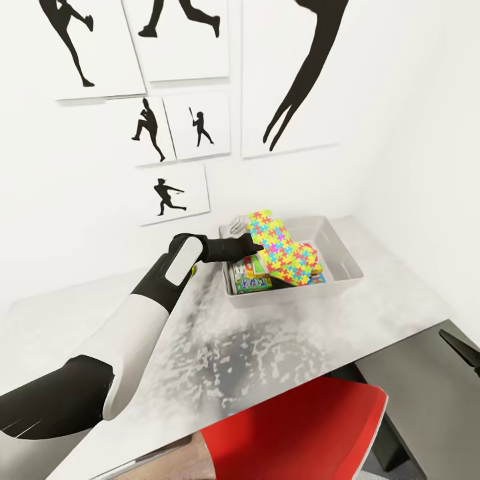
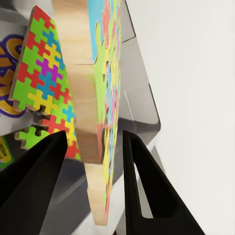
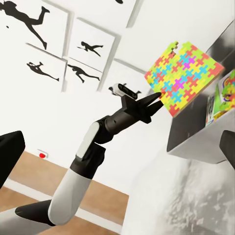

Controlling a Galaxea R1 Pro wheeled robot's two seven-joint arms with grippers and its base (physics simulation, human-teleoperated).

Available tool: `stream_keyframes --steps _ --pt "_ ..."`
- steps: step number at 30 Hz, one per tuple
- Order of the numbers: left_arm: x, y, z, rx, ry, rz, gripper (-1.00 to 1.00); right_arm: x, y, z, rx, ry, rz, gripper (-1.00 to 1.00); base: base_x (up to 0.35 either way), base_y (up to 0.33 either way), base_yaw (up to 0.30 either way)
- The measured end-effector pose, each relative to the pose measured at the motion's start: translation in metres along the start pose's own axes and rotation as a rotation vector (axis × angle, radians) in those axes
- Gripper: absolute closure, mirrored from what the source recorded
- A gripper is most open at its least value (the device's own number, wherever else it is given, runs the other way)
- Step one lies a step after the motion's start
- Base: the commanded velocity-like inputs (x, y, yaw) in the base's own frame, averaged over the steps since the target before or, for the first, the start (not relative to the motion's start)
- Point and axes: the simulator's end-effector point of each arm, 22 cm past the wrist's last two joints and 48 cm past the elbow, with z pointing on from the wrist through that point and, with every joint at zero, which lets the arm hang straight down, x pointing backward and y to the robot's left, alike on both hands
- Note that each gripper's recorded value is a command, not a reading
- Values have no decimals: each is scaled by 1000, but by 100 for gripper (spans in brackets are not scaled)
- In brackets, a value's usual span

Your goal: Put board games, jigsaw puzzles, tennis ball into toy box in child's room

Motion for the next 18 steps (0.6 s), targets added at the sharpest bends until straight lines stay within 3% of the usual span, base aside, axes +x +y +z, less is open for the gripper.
stream_keyframes --steps 18 --pt "3 15 7 -8 -3 -18 100 3 -9 0 12 1 17 -100 0 0 0"
